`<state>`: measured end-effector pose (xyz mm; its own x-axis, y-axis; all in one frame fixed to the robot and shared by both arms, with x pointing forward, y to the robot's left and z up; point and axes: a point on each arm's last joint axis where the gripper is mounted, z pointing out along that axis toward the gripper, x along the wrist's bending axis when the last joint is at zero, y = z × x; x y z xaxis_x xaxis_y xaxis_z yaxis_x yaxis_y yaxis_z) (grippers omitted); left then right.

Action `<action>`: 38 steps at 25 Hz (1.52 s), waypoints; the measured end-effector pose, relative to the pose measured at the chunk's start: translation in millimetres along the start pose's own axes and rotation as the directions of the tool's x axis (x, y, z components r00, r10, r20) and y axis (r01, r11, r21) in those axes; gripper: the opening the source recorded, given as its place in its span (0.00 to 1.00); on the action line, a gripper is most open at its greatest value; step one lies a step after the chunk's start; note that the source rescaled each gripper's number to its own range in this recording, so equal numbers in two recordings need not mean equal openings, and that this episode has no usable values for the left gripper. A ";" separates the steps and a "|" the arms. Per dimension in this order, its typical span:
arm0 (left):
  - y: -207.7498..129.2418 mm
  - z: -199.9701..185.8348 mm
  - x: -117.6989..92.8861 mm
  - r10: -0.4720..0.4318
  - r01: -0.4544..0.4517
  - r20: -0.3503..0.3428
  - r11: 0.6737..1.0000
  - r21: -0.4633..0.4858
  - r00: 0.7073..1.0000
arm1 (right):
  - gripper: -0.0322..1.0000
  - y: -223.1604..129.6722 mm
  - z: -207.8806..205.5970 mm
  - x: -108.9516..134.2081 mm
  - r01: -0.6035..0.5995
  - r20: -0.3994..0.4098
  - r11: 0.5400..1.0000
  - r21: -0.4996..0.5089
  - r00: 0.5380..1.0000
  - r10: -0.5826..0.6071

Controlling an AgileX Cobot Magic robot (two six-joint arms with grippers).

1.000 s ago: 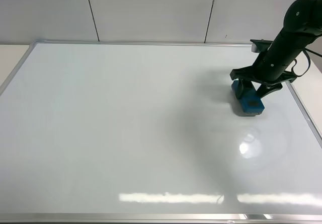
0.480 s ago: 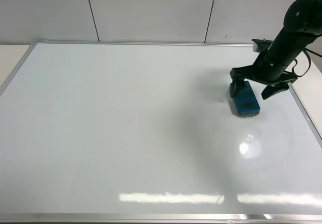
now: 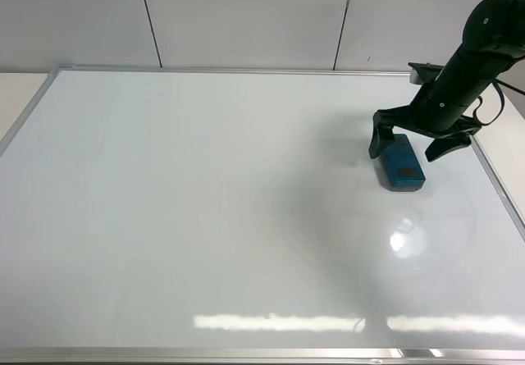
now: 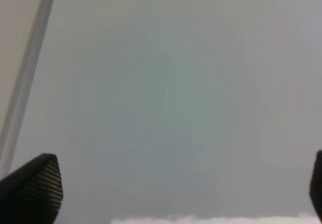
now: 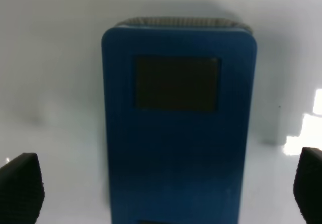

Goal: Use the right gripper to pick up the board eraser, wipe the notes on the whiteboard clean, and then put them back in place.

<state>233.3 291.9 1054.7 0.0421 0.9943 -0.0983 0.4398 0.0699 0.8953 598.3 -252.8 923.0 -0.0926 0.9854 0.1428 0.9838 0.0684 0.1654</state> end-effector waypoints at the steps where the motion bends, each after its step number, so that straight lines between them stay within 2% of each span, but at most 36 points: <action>1: 0.0 0.0 0.0 0.000 0.000 0.000 1.000 0.000 1.000 | 1.00 0.1 0.0 0.6 -0.003 -0.007 1.000 -0.001 1.000 0.003; 5: 0.0 0.0 0.0 0.000 0.000 0.000 1.000 0.000 1.000 | 1.00 1.1 -9.5 5.3 0.033 -0.043 0.999 -0.030 0.998 -0.035; 9: 0.0 0.0 0.0 0.000 0.000 0.000 1.000 0.000 1.000 | 1.00 2.5 -53.5 16.4 0.073 -0.089 0.984 -0.165 0.992 -0.089; 12: 0.0 0.0 0.0 0.000 0.000 0.000 1.000 0.000 1.000 | 1.00 -2.6 -103.9 24.5 0.098 -0.086 0.945 -0.313 0.988 -0.131; 16: 0.0 0.0 0.0 0.000 0.000 0.000 1.000 0.000 1.000 | 1.00 -24.7 -174.3 32.1 0.169 -0.017 0.853 -0.494 0.979 -0.204; 19: 0.0 0.0 0.0 0.000 0.000 0.000 1.000 0.000 1.000 | 1.00 -51.8 -219.5 35.5 0.227 0.053 0.785 -0.577 0.969 -0.241; 26: 0.0 0.0 0.0 0.000 0.000 0.000 1.000 0.000 1.000 | 1.00 -120.1 -282.3 36.3 0.236 0.130 0.729 -0.643 0.971 -0.201; 31: 0.0 0.0 0.0 0.000 0.000 0.000 1.000 0.000 1.000 | 1.00 -175.4 -317.0 31.3 0.226 0.199 0.673 -0.705 0.973 -0.119; 38: 0.0 0.0 0.0 0.000 0.000 0.000 1.000 0.000 1.000 | 1.00 -259.7 -344.8 29.3 0.173 0.187 0.586 -0.791 0.982 -0.038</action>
<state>233.3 291.9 1054.7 0.0421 0.9943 -0.0983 0.4398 0.0699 0.8953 287.2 -295.4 1220.6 -0.0992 0.9939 -0.0485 0.4396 0.0875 0.8939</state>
